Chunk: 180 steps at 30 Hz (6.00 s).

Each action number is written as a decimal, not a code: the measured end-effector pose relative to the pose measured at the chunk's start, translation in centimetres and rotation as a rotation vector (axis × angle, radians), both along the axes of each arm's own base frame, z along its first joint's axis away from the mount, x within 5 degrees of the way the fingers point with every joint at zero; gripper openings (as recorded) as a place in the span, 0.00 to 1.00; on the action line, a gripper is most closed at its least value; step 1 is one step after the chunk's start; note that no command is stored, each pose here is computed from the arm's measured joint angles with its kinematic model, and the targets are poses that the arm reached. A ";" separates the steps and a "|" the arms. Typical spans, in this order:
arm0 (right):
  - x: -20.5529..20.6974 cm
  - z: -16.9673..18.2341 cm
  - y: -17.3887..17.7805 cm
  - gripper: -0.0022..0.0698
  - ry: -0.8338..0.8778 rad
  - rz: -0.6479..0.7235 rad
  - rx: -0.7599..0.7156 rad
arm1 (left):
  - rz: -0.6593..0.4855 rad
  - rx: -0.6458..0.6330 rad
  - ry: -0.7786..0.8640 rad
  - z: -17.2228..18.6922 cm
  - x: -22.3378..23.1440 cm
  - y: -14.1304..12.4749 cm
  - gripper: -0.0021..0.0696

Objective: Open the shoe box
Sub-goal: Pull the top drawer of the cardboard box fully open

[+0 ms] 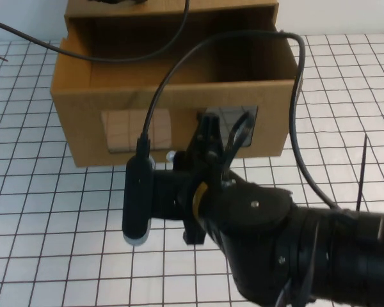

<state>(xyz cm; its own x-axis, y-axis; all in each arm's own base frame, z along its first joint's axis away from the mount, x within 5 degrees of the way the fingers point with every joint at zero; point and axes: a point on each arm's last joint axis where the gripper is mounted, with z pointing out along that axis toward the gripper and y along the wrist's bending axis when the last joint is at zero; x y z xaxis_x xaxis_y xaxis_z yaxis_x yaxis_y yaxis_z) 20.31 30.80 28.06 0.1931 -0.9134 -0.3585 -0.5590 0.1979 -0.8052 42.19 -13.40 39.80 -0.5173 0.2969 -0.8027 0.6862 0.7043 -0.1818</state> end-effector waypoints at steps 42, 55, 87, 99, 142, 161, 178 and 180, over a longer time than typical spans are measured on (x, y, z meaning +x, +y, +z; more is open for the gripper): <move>-0.9 12.0 -10.2 0.02 0.079 -0.520 0.420 | -0.025 -0.017 -0.265 11.7 -10.3 2.1 0.03; 2.7 12.6 -23.8 0.01 0.453 -0.857 0.635 | 0.136 0.007 -0.455 9.0 -19.8 5.3 0.03; -14.8 -1.5 -29.3 0.01 0.021 -0.459 1.449 | 0.517 -0.116 -0.678 -18.2 -36.9 11.6 0.03; -14.0 -4.4 -29.9 0.01 -0.057 -0.492 1.548 | 0.583 -0.113 -0.694 -19.6 -36.5 12.1 0.03; -14.8 -7.1 -30.3 0.01 -0.131 -0.597 1.346 | 0.586 -0.114 -0.697 -19.5 -36.5 12.2 0.03; -15.0 -10.7 -30.2 0.01 0.080 -0.728 1.062 | 0.586 -0.114 -0.697 -19.5 -36.5 12.2 0.03; -15.1 -10.8 -30.2 0.01 0.084 -0.729 1.058 | 0.586 -0.114 -0.697 -19.5 -36.5 12.2 0.03; -15.1 -10.8 -30.2 0.01 0.084 -0.729 1.058 | 0.586 -0.114 -0.697 -19.5 -36.5 12.2 0.03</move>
<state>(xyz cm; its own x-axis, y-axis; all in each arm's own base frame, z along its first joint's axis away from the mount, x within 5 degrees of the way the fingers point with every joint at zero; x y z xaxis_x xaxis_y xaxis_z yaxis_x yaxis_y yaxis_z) 5.25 0.64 17.28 -0.2858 -0.0630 -0.9562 -0.0934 0.9949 -0.0376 5.64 -1.24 20.28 0.0523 0.0397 -0.9978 0.2054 0.9774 0.0496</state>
